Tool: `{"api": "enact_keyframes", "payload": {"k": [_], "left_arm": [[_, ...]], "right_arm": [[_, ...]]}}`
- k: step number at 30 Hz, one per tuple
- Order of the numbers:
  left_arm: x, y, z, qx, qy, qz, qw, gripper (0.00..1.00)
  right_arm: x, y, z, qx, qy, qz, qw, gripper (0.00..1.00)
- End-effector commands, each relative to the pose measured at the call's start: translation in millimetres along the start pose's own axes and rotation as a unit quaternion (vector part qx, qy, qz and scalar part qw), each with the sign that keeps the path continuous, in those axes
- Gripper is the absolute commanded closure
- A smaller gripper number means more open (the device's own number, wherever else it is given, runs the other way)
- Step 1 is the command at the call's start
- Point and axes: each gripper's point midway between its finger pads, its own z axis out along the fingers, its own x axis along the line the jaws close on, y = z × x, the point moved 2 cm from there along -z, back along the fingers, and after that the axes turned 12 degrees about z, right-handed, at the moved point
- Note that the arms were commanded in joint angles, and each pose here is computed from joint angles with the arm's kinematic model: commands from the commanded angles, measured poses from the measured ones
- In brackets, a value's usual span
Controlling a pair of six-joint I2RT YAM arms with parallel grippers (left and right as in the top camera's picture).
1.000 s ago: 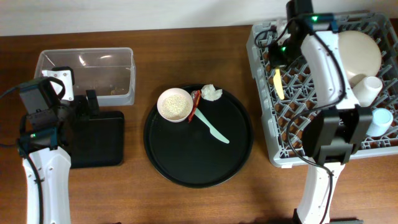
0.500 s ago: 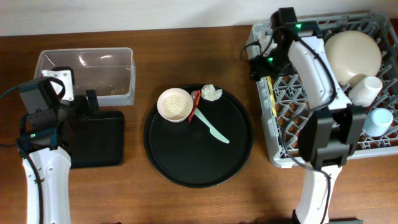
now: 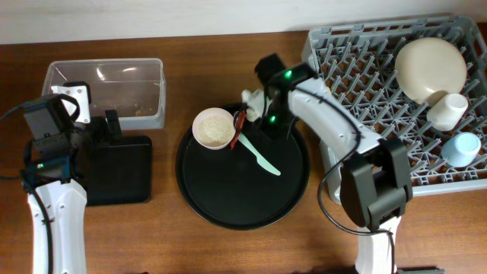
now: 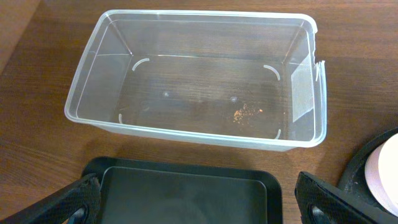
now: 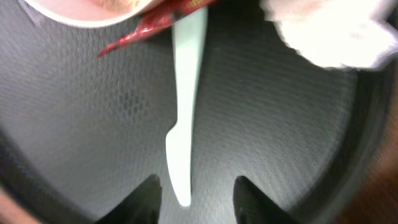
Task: Sort waste into correct bins and load items into the dishwasher rack
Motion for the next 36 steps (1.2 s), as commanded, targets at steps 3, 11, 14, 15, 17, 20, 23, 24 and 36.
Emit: {"api": "enact_keyframes", "payload": {"k": [3, 11, 14, 15, 17, 20, 23, 24, 36], "left_arm": [[6, 7, -3, -0.008, 0.009, -0.007, 1.0, 0.01], [6, 7, -3, -0.008, 0.009, -0.007, 1.0, 0.01], [6, 7, -3, -0.008, 0.009, -0.007, 1.0, 0.01], [6, 7, -3, -0.008, 0.009, -0.007, 1.0, 0.01], [6, 7, -3, -0.008, 0.009, -0.007, 1.0, 0.01], [6, 7, -3, -0.008, 0.009, -0.007, 1.0, 0.01], [6, 7, -3, -0.008, 0.009, -0.007, 1.0, 0.01], [6, 7, -3, -0.008, 0.009, -0.007, 1.0, 0.01], [6, 7, -3, -0.008, 0.009, -0.007, 1.0, 0.0]], "right_arm": [[18, -4, 28, -0.017, 0.062, -0.097, 0.993, 0.51], [18, 2, 52, -0.056, 0.068, -0.104, 0.991, 0.51], [17, 11, 54, -0.078, 0.062, -0.11, 0.989, 0.51], [16, 13, 56, -0.081, 0.062, -0.111, 0.989, 0.52], [15, 13, 65, -0.078, 0.062, -0.111, 0.989, 0.54], [10, 15, 80, -0.075, 0.063, -0.108, 0.989, 0.56], [8, 18, 90, -0.075, 0.064, -0.087, 0.991, 0.64], [8, 18, 91, -0.074, 0.065, -0.081, 0.992, 0.7], [17, -6, 92, -0.022, 0.096, -0.06, 0.993, 0.82]]}}
